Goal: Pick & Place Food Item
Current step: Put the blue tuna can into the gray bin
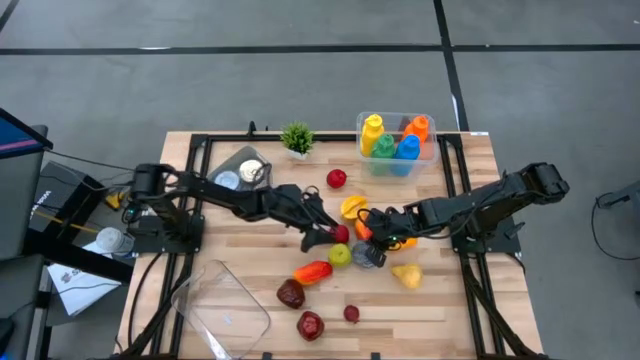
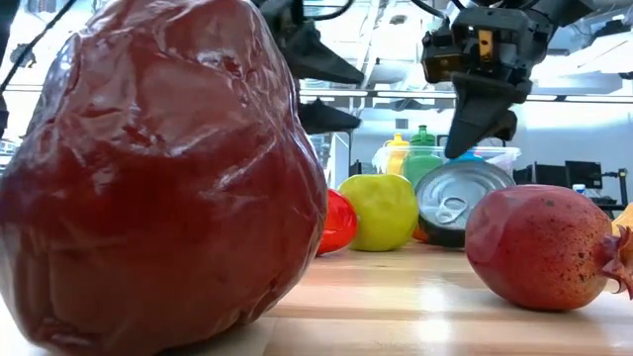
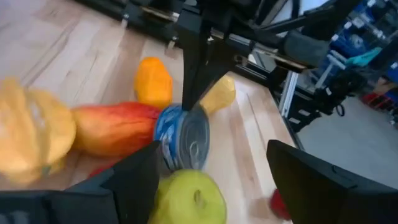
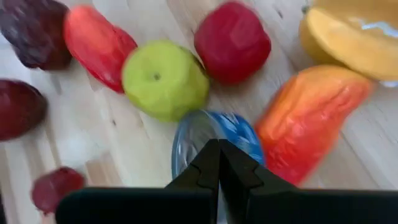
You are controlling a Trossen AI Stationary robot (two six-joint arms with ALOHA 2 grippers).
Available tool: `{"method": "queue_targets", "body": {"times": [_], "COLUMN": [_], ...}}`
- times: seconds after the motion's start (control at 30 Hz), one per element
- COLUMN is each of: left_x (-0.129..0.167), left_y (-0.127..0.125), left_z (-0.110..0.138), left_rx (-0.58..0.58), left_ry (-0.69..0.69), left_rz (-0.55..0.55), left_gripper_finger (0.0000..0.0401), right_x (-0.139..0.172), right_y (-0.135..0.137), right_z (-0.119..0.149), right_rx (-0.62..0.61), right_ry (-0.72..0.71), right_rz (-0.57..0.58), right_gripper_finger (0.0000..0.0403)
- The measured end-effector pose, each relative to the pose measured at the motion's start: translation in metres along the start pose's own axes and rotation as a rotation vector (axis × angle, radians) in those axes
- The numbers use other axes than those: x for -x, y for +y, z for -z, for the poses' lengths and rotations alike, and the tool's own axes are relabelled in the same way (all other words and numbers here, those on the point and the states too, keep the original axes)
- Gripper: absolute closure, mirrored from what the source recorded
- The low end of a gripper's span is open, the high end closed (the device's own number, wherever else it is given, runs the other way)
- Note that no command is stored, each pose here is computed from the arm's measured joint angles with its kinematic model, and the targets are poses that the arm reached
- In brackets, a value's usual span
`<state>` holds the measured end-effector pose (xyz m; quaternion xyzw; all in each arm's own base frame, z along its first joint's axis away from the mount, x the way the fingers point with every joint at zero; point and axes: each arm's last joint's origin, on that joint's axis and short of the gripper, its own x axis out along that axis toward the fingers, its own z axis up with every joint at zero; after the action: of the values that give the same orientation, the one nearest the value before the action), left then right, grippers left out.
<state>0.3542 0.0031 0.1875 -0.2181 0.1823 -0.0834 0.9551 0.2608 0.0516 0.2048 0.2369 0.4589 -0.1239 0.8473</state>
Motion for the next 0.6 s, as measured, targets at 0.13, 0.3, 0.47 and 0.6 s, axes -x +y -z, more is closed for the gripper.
{"method": "queue_targets", "body": {"times": [0.13,0.3,0.47,0.6], "left_x": [-0.013,-0.017,-0.018,-0.024], "left_y": [0.002,0.007,0.002,-0.014], "left_z": [-0.006,-0.006,-0.014,-0.032], "left_rx": [-0.049,-0.09,-0.086,-0.152], "left_ry": [-0.01,0.065,0.126,0.185], "left_rz": [0.003,-0.033,-0.035,-0.119], "left_gripper_finger": [0.0125,0.0128,0.0128,0.0131], "right_x": [0.0,0.002,0.035,0.07], "right_y": [-0.002,-0.007,0.002,0.009], "right_z": [-0.01,-0.018,-0.023,-0.016], "right_rx": [-0.026,-0.052,-0.074,-0.14], "right_ry": [-0.058,-0.097,-0.129,-0.136], "right_rz": [-0.026,-0.022,0.036,0.146], "right_gripper_finger": [0.0402,0.0402,0.0402,0.0402]}}
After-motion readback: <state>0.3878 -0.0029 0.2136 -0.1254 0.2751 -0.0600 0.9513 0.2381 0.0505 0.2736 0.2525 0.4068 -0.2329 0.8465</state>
